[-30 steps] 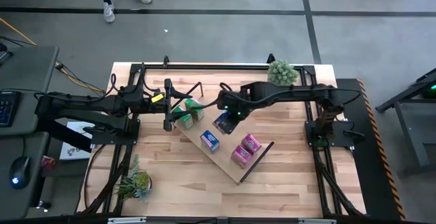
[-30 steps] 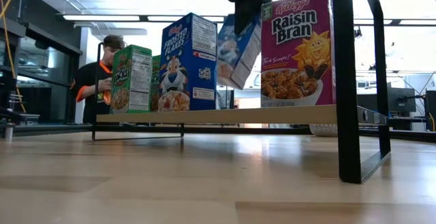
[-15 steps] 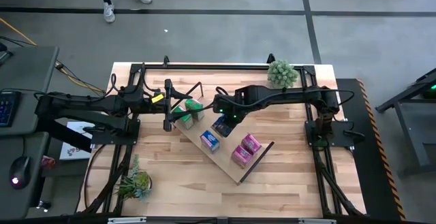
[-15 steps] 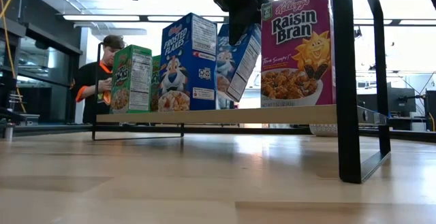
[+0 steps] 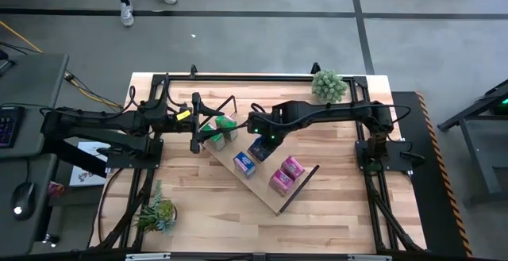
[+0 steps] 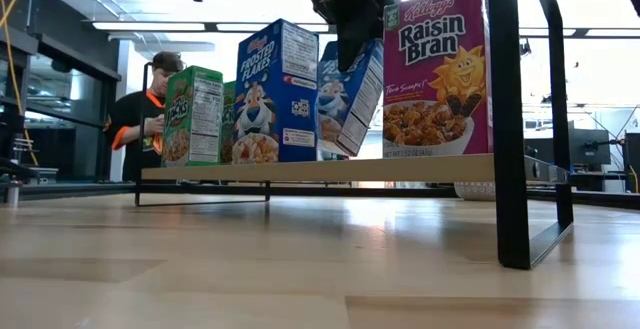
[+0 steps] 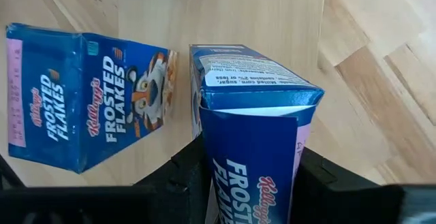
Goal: Stack cereal on shelf
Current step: Put the blue cereal box on the shelf
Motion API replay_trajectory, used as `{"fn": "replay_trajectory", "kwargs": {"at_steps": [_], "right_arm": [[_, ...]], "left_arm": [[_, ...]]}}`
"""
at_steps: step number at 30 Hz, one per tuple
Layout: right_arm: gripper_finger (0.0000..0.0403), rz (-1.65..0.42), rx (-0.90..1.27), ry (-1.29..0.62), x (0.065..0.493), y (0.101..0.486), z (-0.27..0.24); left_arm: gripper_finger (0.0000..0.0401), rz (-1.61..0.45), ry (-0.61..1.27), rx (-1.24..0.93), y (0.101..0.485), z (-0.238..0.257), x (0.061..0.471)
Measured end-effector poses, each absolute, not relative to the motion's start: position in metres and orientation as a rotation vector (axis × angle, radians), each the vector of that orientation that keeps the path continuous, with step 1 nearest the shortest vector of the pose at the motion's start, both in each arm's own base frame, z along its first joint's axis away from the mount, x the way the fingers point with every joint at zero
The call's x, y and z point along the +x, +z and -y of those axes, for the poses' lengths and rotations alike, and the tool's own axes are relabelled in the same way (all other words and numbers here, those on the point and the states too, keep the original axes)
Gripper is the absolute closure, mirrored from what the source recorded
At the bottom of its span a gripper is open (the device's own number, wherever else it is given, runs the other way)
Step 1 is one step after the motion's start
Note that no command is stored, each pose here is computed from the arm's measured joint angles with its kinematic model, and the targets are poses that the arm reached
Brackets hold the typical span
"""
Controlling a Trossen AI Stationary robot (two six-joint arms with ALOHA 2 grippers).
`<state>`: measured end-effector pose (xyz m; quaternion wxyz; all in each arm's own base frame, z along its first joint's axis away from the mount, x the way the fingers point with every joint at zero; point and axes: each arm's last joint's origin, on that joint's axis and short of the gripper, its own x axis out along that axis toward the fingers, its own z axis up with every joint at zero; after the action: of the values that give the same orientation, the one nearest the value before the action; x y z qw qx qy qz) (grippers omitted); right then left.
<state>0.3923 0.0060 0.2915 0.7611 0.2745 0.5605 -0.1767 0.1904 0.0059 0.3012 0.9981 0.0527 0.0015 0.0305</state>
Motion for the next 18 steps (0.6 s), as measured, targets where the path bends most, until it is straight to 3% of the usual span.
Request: {"fn": "replay_trajectory", "kwargs": {"at_steps": [18], "right_arm": [[0.0271, -1.232, 0.554, -0.389, 0.3946, 0.2862, -0.0091]], "left_arm": [[0.0158, -0.001, 0.061, 0.105, 0.3013, -0.0059, 0.1904]]}}
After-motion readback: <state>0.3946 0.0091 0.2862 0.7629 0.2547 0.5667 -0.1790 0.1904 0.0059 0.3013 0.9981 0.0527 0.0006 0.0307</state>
